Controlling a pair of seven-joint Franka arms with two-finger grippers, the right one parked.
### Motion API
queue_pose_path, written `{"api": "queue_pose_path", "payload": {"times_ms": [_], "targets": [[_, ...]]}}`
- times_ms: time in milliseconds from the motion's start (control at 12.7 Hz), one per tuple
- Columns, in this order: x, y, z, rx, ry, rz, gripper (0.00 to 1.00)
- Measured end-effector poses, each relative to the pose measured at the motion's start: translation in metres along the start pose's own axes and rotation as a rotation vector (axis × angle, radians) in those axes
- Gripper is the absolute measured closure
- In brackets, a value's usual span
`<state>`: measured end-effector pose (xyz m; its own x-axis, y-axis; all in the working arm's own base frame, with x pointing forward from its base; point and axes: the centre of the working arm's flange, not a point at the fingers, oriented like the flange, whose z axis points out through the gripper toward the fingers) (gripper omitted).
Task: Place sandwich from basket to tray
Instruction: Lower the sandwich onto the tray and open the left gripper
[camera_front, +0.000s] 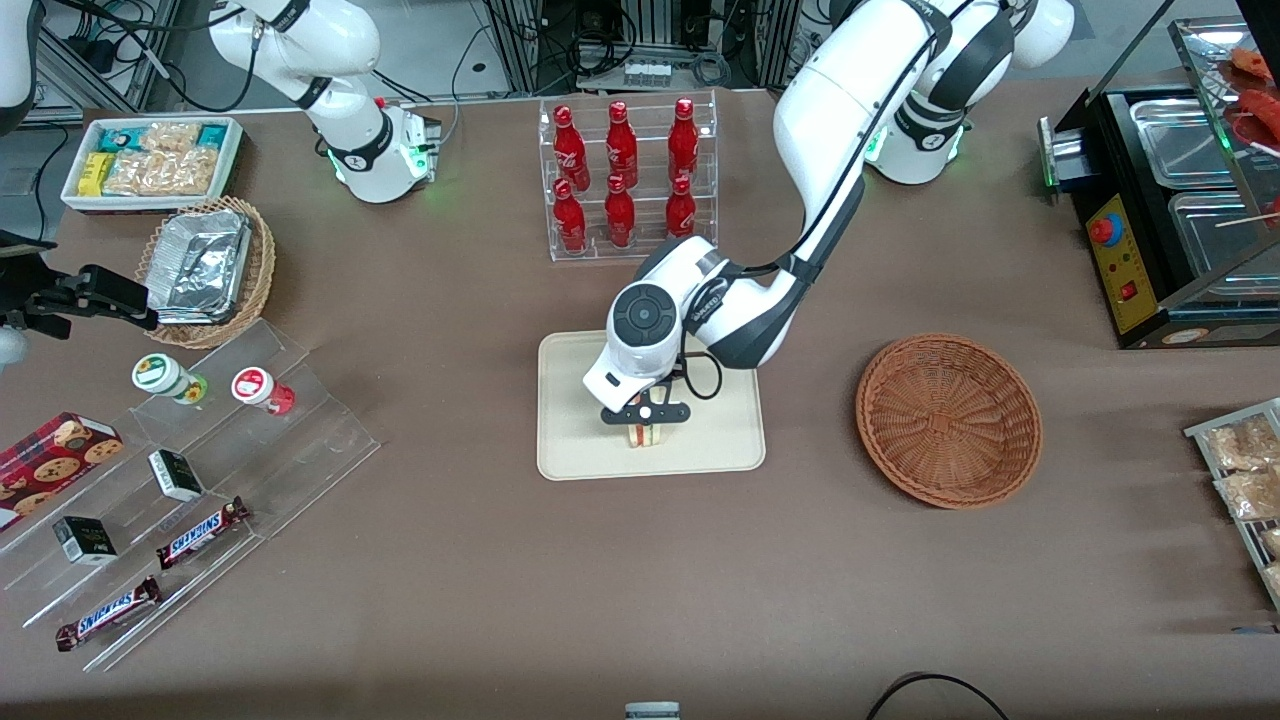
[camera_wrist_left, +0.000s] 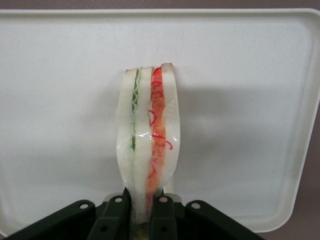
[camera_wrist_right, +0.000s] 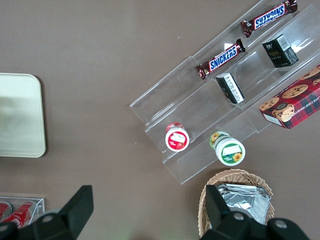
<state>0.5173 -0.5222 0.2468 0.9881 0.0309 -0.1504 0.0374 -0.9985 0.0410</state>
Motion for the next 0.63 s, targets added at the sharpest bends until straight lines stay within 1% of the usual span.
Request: {"api": "queue_pose_path", "payload": {"times_ms": [471,550,629], "targets": [[0.0001,-0.0001,0.0005,0.000,0.000,-0.018,0.84],[0.0001,-0.0001,0.0005,0.001,0.001,-0.018,0.76],[0.0002,-0.0001,0.0005,0.002,0.002,-0.017,0.65]]}}
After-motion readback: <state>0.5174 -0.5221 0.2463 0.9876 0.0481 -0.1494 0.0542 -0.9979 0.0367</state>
